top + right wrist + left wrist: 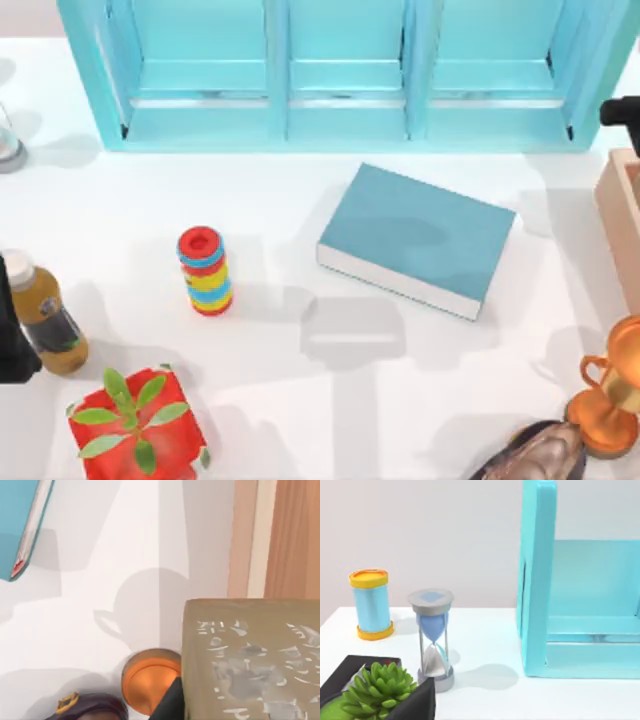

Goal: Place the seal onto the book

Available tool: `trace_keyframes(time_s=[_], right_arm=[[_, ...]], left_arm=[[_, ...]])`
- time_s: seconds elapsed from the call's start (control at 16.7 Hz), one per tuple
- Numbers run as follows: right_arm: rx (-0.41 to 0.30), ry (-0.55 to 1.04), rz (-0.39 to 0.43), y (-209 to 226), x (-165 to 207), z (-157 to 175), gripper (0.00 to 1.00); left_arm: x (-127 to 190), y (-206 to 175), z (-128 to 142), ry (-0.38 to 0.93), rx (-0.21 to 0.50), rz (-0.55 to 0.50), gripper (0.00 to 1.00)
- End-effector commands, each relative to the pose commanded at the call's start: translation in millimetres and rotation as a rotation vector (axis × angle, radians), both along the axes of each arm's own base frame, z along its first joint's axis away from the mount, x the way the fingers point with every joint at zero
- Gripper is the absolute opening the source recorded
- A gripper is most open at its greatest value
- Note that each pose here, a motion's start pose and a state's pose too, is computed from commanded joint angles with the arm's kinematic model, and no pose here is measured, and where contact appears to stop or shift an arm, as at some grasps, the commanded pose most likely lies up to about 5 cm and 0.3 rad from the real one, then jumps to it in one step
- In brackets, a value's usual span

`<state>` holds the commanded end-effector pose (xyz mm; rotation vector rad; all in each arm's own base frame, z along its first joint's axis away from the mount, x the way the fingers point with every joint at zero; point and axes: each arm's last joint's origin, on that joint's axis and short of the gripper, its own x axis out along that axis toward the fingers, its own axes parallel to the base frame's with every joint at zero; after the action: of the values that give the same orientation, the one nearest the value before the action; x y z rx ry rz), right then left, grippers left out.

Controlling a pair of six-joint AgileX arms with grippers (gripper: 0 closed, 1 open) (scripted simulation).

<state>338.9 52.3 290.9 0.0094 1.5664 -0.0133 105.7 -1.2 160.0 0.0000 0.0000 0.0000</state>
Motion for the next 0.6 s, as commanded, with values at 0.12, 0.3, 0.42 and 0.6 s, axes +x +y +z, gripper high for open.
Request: trace_keyframes(time_s=[0.12, 0.3, 0.42, 0.6], right_arm=[[0.0, 0.0, 0.001, 3.7, 3.0, -0.9, 0.0], [-0.002, 0.0, 0.011, 28.6, 21.9, -8.5, 0.0], [-0.002, -0.003, 0.013, 54.7, 38.7, -18.2, 0.0], [-0.001, -0.009, 0.01, 102.1, 60.6, -39.3, 0.0]], left_arm=[[0.0, 0.0, 0.0, 0.0, 0.0, 0.0, 1.0], [0.0, 0.0, 0.0, 0.0, 0.0, 0.0, 1.0], [0.0, 0.0, 0.0, 0.0, 0.0, 0.0, 1.0], [0.0, 0.0, 0.0, 0.0, 0.0, 0.0, 1.0]])
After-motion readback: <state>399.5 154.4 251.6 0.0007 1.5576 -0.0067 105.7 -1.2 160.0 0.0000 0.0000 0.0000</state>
